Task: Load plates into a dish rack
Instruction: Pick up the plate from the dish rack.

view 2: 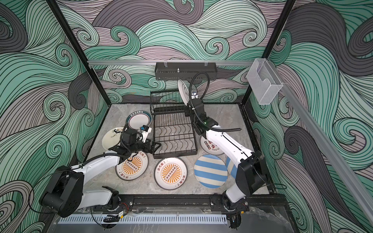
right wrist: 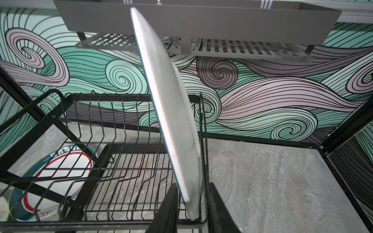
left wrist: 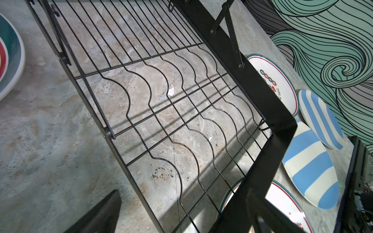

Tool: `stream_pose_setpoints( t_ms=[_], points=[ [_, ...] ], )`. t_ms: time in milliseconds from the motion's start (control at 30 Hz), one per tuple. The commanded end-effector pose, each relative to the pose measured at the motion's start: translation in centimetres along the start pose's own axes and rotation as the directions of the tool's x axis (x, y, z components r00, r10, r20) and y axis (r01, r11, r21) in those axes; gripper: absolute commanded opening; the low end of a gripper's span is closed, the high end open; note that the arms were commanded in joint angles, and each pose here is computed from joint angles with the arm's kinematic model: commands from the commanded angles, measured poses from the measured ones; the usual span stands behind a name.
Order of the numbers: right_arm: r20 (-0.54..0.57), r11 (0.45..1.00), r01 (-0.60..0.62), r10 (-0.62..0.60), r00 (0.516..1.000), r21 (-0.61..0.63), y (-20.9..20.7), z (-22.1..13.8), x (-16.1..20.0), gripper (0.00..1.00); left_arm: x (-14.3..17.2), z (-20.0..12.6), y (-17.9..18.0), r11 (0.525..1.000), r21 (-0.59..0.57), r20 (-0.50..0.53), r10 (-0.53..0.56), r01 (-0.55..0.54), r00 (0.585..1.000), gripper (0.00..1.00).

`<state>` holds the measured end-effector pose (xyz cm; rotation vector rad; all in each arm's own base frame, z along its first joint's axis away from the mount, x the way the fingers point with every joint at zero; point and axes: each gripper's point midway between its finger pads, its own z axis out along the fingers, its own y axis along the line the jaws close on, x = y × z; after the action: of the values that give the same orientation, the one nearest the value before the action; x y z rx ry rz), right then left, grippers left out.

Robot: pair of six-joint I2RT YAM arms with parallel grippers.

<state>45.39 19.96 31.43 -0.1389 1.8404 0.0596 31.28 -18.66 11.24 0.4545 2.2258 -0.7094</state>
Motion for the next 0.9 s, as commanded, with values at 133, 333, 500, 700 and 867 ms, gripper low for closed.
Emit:
stream_pose_setpoints(
  t_ms=[133,333,500,700,867],
  points=[
    [0.039,0.997,-0.011,0.008,0.999,0.07,-1.1,-1.0,-1.6,0.13,-0.1,0.1,-0.2,1.0,0.007,0.006,0.015,-0.015,1.0,0.99],
    [0.041,0.99,0.002,-0.008,0.999,0.143,-2.0,-1.8,-2.9,0.04,-0.1,0.1,-0.3,1.0,0.009,0.008,0.016,-0.016,1.0,0.99],
    [0.03,0.978,0.013,-0.02,0.999,0.209,-2.4,-3.3,-5.3,0.0,-0.2,0.2,-0.3,1.0,0.014,0.007,0.013,-0.013,1.0,0.99],
    [-0.095,0.964,0.068,-0.045,0.994,0.257,-2.7,-4.6,-5.9,0.0,-0.2,0.1,-0.5,1.0,0.02,0.011,0.014,-0.014,1.0,0.99],
    [-0.138,0.936,0.139,-0.099,0.986,0.323,-3.1,-5.4,-6.5,0.0,-0.3,0.0,-0.7,1.0,0.027,0.013,0.012,-0.013,1.0,0.99]
  ],
)
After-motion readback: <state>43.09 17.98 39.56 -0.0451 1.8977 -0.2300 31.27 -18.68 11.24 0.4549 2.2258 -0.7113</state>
